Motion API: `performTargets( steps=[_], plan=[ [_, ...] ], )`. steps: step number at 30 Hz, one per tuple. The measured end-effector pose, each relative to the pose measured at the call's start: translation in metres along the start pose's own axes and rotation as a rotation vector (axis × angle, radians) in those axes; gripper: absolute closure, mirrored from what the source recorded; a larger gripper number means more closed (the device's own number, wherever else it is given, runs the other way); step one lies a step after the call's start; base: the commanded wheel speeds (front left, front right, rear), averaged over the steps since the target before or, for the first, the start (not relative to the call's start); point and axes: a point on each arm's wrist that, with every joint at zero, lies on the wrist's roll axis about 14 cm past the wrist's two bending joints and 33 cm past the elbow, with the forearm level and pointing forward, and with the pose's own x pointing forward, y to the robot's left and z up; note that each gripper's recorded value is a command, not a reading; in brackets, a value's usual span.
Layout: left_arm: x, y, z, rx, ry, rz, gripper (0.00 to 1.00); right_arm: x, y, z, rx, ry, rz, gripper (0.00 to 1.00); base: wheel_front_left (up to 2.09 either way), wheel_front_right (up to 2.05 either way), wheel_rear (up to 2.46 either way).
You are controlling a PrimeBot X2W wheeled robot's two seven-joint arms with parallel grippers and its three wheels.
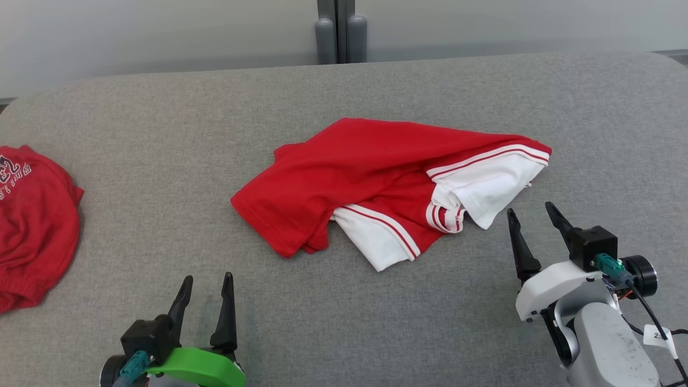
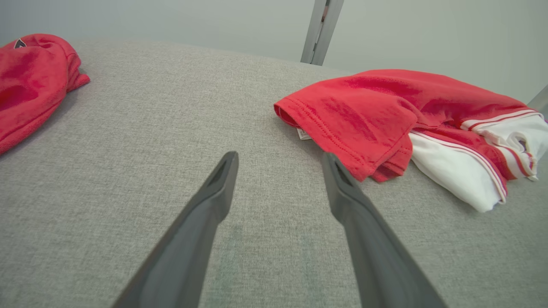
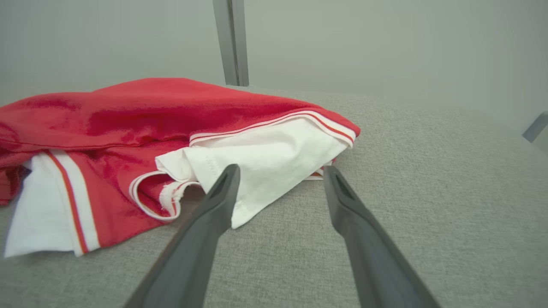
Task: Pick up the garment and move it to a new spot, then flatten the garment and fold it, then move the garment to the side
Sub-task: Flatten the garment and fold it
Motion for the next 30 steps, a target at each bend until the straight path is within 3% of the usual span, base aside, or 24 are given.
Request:
performTargets(
  steps=[16,18,20,25,30],
  plan=[
    [0.005,0.027,-0.010,0.004,0.048,0.053,0.00,0.033,0.027,-0.070,0.038,0.211,0.070,0.00,0.00,0.00,0.00],
    [0.005,0.030,-0.010,0.002,0.048,0.061,0.00,0.034,0.033,-0.075,0.037,0.224,0.088,0.22,0.00,0.00,0.00],
    [0.004,0.032,-0.011,0.001,0.050,0.068,0.00,0.034,0.036,-0.078,0.037,0.232,0.097,1.00,0.00,0.00,0.00],
    [0.004,0.032,-0.009,0.001,0.043,0.069,0.00,0.030,0.034,-0.077,0.047,0.231,0.088,1.00,0.00,0.00,0.00],
    [0.005,0.024,-0.005,0.001,0.030,0.047,0.00,0.016,0.009,-0.067,0.078,0.196,0.003,1.00,0.00,0.00,0.00]
  ],
)
